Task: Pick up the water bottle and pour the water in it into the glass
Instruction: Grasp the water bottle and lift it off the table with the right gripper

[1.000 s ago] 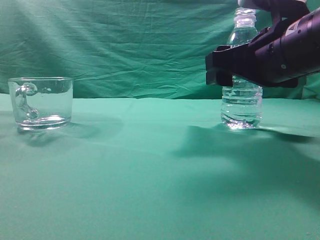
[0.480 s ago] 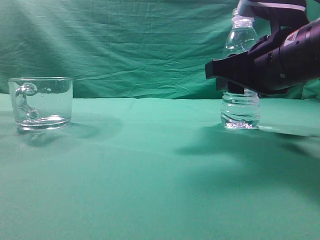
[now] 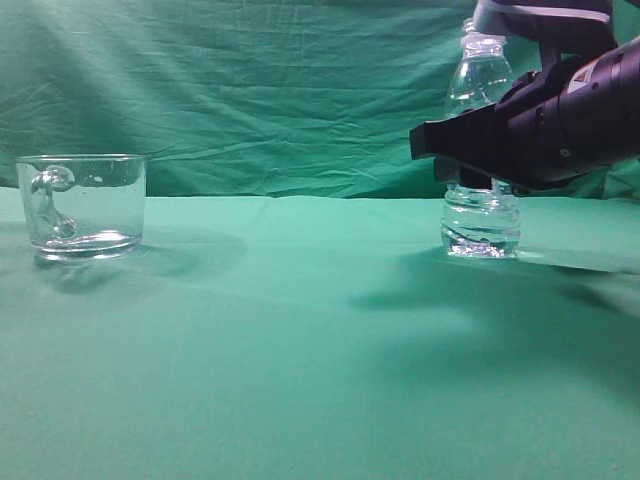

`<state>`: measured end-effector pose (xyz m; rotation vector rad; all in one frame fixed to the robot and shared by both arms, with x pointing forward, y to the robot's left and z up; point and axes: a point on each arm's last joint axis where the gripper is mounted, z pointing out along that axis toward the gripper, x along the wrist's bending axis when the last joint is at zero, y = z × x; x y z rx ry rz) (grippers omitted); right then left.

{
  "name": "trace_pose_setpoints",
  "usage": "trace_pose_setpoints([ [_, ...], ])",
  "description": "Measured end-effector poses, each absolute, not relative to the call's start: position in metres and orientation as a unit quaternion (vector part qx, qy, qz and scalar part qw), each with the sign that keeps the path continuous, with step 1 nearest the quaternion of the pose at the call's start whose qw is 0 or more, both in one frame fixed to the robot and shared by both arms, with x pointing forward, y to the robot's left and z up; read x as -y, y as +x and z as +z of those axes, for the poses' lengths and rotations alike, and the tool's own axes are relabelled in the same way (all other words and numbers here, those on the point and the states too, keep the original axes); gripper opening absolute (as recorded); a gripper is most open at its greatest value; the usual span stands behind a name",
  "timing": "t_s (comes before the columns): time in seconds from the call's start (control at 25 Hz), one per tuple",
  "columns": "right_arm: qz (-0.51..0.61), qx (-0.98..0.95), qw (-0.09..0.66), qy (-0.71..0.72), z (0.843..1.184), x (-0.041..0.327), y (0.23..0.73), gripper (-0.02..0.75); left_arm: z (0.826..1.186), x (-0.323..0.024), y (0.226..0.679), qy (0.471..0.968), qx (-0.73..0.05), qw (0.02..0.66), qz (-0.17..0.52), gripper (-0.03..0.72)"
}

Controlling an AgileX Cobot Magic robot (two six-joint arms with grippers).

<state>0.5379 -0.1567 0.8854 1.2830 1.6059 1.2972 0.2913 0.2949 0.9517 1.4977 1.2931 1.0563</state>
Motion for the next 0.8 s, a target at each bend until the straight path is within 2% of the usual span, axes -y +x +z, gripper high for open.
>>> trace_pose_setpoints([
  [0.36,0.501,-0.631,0.339,0.485,0.889,0.154,0.537,0.306,0.952,-0.295,0.291,0.601,-0.519,0.434,0.424,0.0],
  [0.8,0.467,-0.711,0.318,0.418,0.94,0.142,0.536,0.306,0.952,-0.295,0.291,0.601,-0.519,0.434,0.424,0.0],
])
